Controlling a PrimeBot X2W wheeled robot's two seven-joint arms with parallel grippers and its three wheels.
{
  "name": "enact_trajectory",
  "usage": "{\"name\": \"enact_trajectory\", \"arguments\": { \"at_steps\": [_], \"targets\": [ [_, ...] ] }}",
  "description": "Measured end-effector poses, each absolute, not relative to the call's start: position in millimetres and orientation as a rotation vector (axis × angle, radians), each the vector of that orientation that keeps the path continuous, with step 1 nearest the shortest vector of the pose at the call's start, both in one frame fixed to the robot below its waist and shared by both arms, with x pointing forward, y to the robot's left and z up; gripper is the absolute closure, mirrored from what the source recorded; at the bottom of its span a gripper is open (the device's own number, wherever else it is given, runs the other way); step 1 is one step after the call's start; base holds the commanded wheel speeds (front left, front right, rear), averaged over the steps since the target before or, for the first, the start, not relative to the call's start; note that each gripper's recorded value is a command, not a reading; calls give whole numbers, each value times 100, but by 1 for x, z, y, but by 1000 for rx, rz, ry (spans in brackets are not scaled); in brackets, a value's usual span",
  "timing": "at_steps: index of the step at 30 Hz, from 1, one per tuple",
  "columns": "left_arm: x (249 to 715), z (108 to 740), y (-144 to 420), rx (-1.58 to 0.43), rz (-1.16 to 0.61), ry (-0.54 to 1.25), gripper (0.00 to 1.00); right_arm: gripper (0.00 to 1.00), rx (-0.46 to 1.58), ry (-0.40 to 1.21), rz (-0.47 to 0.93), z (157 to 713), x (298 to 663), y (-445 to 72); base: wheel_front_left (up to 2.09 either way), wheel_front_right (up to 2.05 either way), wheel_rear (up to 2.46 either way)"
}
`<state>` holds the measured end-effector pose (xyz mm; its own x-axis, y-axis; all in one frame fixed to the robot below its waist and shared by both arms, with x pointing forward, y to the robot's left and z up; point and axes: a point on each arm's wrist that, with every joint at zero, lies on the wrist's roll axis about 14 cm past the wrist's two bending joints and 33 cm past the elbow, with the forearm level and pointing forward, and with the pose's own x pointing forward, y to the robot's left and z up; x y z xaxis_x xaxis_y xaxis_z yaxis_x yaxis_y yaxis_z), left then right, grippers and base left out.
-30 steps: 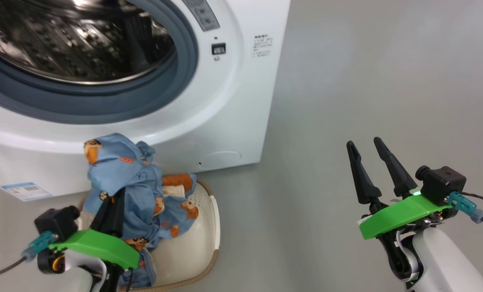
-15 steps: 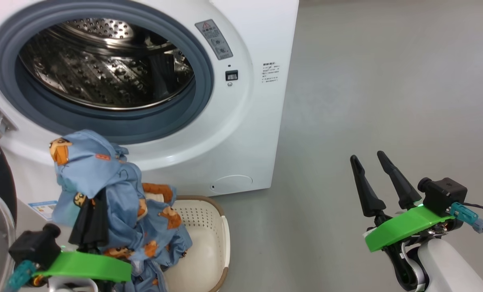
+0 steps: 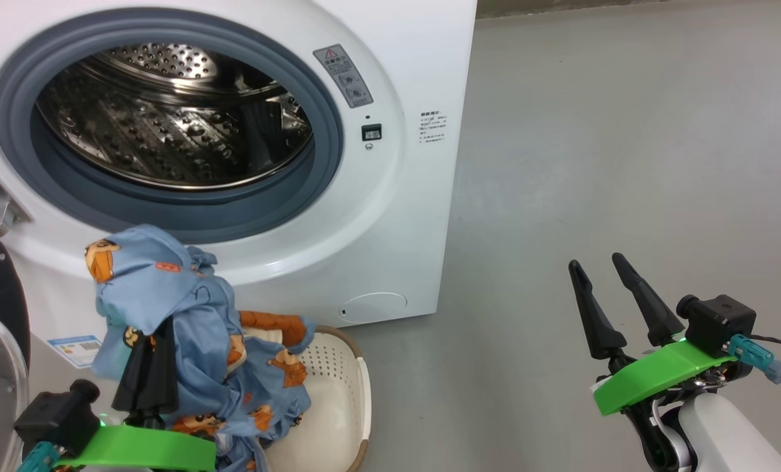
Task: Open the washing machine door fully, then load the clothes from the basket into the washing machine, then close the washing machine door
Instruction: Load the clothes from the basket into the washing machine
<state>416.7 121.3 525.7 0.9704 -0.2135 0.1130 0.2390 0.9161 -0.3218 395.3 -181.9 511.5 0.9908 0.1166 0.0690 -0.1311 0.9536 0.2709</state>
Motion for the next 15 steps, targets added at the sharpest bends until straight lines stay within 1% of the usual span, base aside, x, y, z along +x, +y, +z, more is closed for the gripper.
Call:
{"name": "enact_trajectory", "arguments": {
  "at_steps": [9, 15],
  "targets": [
    [418, 522, 119, -345, -234, -66, 100, 0, 270, -43, 123, 508, 396, -183, 0, 0, 0],
    [430, 519, 116, -347, -240, -61, 100, 0, 270, -25, 117, 501, 399, -185, 0, 0, 0]
  ]
}}
